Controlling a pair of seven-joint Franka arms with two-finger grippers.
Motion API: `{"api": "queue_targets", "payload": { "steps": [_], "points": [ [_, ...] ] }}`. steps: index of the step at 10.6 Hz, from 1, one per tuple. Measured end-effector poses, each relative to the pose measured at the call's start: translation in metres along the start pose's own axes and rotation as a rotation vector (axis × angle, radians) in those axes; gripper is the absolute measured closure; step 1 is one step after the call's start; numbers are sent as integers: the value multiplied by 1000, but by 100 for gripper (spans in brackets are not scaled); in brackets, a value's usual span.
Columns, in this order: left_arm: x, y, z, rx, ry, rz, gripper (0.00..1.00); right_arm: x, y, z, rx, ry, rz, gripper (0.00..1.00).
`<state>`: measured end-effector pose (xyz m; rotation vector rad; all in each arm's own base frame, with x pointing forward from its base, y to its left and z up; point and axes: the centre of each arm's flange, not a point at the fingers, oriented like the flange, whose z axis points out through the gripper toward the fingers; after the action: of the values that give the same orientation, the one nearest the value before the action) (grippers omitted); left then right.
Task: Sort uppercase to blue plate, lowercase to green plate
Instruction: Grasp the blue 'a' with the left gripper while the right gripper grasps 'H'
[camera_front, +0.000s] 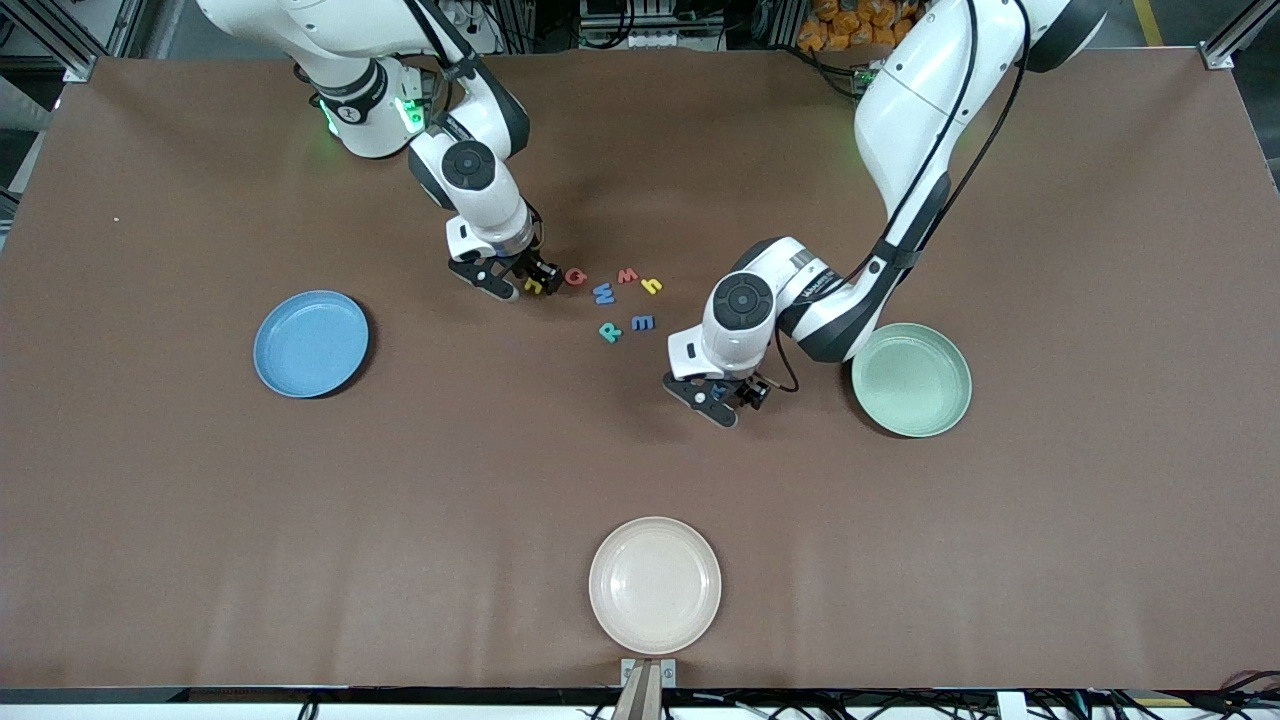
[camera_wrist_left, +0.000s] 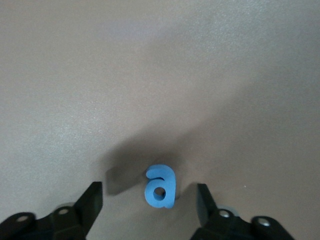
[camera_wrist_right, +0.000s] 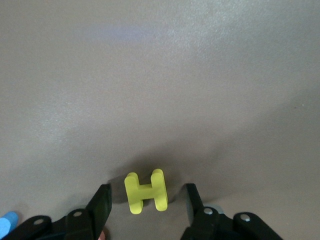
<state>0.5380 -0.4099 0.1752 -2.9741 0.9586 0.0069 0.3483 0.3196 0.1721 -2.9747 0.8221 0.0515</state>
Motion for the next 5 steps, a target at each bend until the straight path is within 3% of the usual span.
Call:
{"api": "queue_targets", "payload": {
  "steps": [3, 5],
  "points": [
    [1, 1, 4, -6, 11, -3, 30, -1, 0, 0, -5, -2, -2, 44],
    [4, 3, -1, -8, 21, -2, 62, 0, -1, -1, -2, -1, -3, 49]
  ]
}}
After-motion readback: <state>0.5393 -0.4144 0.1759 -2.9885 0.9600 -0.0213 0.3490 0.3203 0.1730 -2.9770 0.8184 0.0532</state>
